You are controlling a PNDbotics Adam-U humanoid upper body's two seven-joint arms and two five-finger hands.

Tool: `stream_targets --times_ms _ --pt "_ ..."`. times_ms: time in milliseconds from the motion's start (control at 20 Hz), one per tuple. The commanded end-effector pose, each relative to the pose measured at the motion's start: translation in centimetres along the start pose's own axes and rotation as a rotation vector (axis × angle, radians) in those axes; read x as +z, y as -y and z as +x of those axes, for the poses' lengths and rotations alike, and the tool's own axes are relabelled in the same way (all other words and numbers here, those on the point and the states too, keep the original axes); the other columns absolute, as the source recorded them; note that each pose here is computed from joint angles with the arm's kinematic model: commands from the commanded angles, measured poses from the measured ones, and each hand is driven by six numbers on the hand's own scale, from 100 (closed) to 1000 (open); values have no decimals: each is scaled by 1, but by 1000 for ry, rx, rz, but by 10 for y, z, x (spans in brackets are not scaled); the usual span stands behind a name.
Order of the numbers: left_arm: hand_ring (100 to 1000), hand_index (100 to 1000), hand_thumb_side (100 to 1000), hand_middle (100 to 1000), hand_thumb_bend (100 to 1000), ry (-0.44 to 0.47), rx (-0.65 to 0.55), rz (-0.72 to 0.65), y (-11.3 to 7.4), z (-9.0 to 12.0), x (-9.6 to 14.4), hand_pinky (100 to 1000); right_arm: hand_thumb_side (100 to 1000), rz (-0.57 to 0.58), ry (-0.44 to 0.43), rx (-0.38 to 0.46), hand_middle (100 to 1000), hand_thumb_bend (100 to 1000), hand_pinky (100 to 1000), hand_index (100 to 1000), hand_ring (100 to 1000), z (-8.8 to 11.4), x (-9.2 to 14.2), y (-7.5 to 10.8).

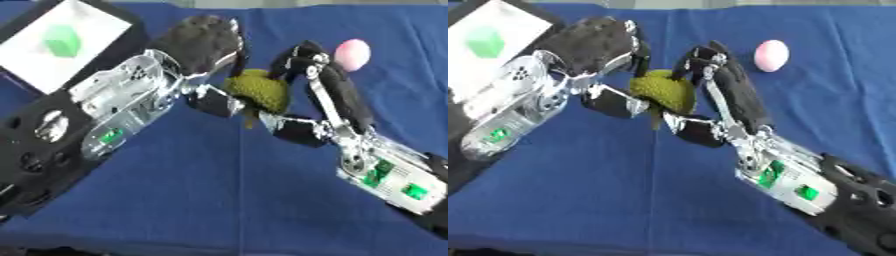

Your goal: Pick up the objects with one hand, pass them to the other hand, and then place them into the box on the other side of the table.

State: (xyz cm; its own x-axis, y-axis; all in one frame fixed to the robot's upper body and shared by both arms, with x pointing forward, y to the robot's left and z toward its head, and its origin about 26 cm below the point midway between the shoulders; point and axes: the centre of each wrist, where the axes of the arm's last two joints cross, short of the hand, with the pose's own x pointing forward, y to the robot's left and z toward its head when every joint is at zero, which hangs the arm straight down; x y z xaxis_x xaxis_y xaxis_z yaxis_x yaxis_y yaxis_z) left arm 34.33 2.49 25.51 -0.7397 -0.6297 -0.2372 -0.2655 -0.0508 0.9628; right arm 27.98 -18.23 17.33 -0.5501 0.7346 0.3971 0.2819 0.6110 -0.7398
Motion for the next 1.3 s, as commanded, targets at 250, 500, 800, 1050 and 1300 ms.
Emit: stream_targets --times_ms 250,500,800,1050,1300 --pt "479 479 348 404 367 -13 -13 41 -13 -3 2 600 100 -24 7 38 635 381 1000 571 495 -2 -2 8" --pt "499 529 326 445 332 -7 -13 67 -16 0 3 601 100 -22 8 35 626 359 1000 561 490 -2 -1 8" --pt "539 598 310 494 281 8 -3 80 -17 3 2 624 100 -21 19 38 556 293 1000 488 454 -2 -1 7" --pt "584 697 354 554 253 13 -8 72 -18 5 3 661 100 -18 30 39 539 284 1000 472 444 -3 0 7" --pt "677 834 427 660 291 9 -35 31 -18 6 3 728 100 -16 33 36 537 287 1000 469 442 -3 1 7"
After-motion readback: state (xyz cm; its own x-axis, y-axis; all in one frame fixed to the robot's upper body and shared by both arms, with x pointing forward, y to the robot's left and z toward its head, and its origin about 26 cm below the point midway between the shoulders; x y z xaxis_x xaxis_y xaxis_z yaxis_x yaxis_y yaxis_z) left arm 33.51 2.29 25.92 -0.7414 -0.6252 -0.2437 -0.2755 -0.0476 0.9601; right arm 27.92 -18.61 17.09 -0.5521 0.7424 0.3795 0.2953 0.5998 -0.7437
